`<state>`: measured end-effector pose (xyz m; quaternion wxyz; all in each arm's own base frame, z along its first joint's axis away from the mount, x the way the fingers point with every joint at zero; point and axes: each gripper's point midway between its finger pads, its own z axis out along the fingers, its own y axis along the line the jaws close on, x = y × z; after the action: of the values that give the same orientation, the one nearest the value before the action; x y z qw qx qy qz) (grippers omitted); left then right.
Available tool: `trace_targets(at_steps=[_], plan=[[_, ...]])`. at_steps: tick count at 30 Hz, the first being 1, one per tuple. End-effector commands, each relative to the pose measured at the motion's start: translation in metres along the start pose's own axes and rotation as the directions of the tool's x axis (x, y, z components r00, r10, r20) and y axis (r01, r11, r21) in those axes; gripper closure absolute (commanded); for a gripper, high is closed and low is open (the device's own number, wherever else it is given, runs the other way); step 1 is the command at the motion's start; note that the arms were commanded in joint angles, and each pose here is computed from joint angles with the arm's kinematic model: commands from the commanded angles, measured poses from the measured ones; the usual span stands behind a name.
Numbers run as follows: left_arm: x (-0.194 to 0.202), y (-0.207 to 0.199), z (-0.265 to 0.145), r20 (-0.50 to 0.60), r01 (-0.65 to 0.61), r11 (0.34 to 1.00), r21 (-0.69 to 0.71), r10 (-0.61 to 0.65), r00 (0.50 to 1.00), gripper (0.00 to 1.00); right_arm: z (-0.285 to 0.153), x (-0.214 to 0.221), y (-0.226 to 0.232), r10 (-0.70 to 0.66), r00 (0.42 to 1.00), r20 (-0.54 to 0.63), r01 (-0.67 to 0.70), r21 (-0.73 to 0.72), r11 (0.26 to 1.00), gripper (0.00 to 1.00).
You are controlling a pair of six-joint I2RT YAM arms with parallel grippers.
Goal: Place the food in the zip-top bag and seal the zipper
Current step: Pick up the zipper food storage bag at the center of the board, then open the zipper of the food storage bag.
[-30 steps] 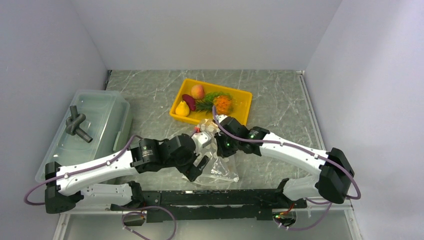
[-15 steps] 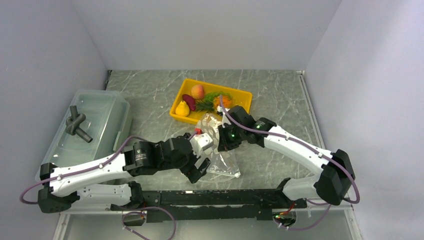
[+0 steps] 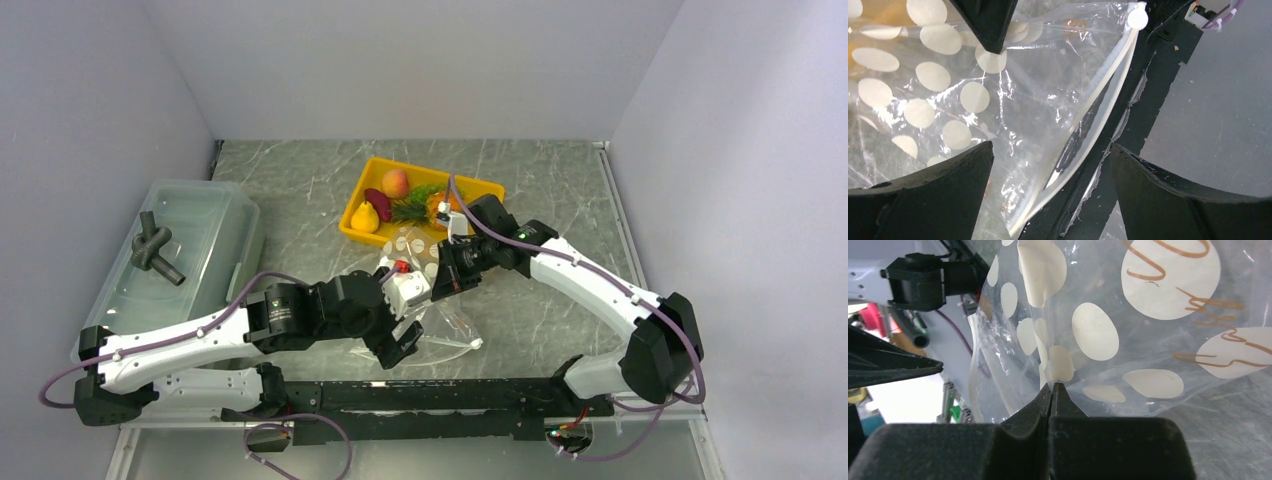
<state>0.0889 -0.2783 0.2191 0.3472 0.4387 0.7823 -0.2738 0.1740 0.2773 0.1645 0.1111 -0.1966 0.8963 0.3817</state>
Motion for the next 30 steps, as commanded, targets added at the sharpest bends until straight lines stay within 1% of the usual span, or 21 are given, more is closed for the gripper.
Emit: trace_targets(at_steps=[1,7,12,17,21,27,30], plan=[[-0.014,-0.01,-0.005,0.055,-0.074,0.996,0.057,0.071,0.996,0.09,-0.008,-0.007,0.028,-0.004,1.0,-0.018,0.002,-0.148,0.989,1.0],[-0.011,0.0,-0.008,0.047,-0.11,0.994,0.013,0.11,0.993,0.1,-0.01,-0.006,0.042,0.017,0.998,-0.063,-0.032,-0.233,0.972,1.0],[-0.011,0.001,-0.009,0.046,-0.119,0.993,0.011,0.119,0.992,0.1,-0.008,-0.007,0.044,0.047,0.995,-0.084,-0.066,-0.245,0.967,1.0],[-0.007,0.003,-0.004,0.003,-0.127,0.992,-0.002,0.127,0.992,0.11,-0.007,-0.009,0.048,0.083,0.992,-0.091,-0.105,-0.269,0.957,1.0],[-0.006,0.006,-0.003,-0.018,-0.136,0.991,-0.019,0.135,0.991,0.14,-0.004,-0.008,0.048,0.107,0.988,-0.116,-0.135,-0.275,0.952,1.0],[-0.013,0.015,-0.009,0.015,-0.138,0.988,-0.073,0.139,0.99,0.19,-0.004,-0.008,0.05,0.115,0.986,-0.121,-0.145,-0.288,0.947,1.0],[-0.014,0.018,-0.013,0.032,-0.137,0.987,-0.087,0.14,0.99,0.27,-0.003,-0.008,0.052,0.119,0.985,-0.125,-0.152,-0.305,0.94,1.0]])
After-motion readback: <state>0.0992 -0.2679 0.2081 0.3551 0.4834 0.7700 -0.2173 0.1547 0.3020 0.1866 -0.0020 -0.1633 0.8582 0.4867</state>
